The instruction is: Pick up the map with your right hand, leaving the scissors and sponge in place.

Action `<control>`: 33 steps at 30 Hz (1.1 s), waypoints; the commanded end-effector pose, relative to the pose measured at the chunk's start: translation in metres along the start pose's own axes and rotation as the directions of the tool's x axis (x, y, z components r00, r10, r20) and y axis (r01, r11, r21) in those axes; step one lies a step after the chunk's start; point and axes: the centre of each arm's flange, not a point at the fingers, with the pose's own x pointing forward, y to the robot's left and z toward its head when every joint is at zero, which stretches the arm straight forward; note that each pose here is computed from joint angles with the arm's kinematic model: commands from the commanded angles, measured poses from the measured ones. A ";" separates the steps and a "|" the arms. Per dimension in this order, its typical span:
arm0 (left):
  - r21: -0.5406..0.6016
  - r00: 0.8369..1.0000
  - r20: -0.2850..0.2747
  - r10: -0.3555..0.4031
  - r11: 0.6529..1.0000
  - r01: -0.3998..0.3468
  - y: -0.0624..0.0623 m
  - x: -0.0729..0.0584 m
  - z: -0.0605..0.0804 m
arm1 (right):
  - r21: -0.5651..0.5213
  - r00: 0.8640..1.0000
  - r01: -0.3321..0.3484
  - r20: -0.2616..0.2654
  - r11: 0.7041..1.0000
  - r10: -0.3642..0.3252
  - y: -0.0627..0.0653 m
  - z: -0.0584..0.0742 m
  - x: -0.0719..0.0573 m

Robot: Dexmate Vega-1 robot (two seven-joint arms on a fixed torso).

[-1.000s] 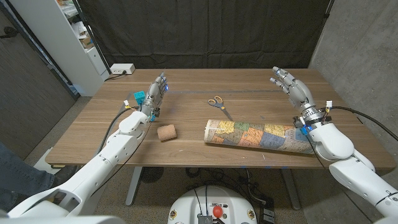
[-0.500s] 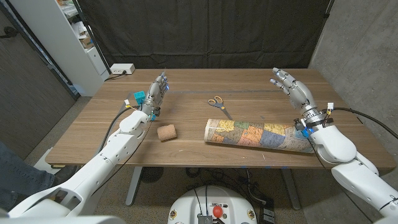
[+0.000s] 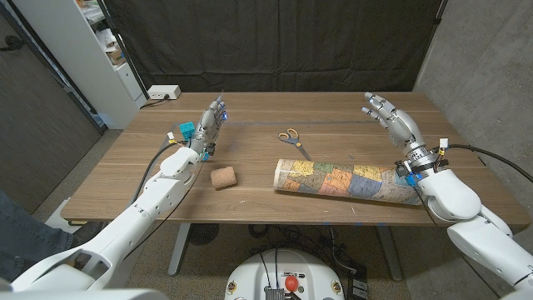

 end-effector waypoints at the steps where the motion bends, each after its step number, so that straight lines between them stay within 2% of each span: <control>1: 0.006 1.000 -0.011 -0.006 1.000 0.006 -0.003 0.003 -0.002 | -0.021 1.000 -0.014 -0.009 1.000 0.014 -0.001 0.004 -0.005; 10: 0.011 1.000 -0.013 -0.007 1.000 0.007 -0.004 0.006 -0.002 | -0.019 1.000 0.001 -0.010 1.000 -0.001 -0.001 0.004 -0.014; 21: 0.007 1.000 -0.012 -0.020 1.000 0.020 -0.008 0.008 -0.001 | -0.035 1.000 -0.005 -0.004 0.999 0.004 -0.001 0.008 -0.019; 33: 0.014 1.000 -0.011 -0.019 1.000 0.020 -0.007 0.007 0.002 | -0.067 1.000 -0.005 -0.008 0.998 0.004 0.001 0.011 -0.024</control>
